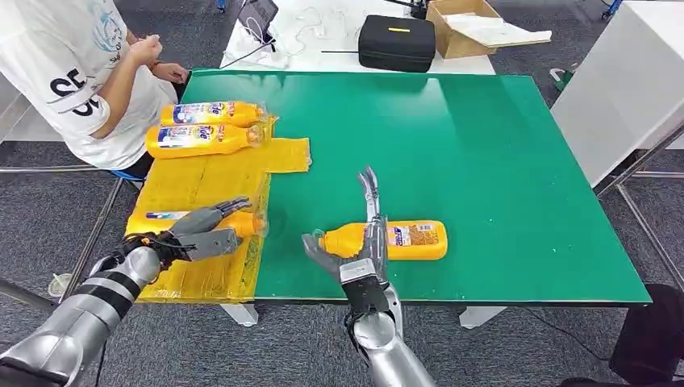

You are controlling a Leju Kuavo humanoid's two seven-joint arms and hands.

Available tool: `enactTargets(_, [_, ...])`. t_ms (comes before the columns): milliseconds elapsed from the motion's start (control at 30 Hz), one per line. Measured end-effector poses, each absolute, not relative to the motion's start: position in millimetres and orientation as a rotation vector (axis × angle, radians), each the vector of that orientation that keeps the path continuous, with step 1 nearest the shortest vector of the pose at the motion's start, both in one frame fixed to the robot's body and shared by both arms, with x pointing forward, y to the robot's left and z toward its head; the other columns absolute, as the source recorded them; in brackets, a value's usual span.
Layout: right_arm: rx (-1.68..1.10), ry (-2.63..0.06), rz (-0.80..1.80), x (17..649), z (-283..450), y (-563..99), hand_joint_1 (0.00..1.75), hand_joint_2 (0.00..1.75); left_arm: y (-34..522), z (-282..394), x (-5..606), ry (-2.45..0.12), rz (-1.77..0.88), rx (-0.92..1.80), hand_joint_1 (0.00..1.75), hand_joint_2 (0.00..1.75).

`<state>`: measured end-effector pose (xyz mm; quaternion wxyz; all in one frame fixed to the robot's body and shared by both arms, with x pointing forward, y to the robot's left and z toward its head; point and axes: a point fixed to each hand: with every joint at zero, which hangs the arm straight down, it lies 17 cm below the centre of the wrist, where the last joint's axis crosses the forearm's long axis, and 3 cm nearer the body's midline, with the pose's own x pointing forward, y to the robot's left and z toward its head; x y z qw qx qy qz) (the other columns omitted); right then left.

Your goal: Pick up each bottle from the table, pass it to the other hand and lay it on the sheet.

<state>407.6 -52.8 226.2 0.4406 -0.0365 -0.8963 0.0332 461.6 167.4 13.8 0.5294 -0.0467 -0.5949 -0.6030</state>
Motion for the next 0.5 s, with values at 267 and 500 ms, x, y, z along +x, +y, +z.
enactTargets(267, [-0.090, -2.220, 0.093, 408, 223, -52, 0.00, 1.75, 155, 21, 459, -1.529, -1.404, -0.086, 0.00, 0.00])
enactTargets(500, [-0.093, -2.188, 0.117, 410, 218, -47, 0.00, 1.75, 119, 70, 469, -1.837, -1.241, 0.098, 0.00, 0.00])
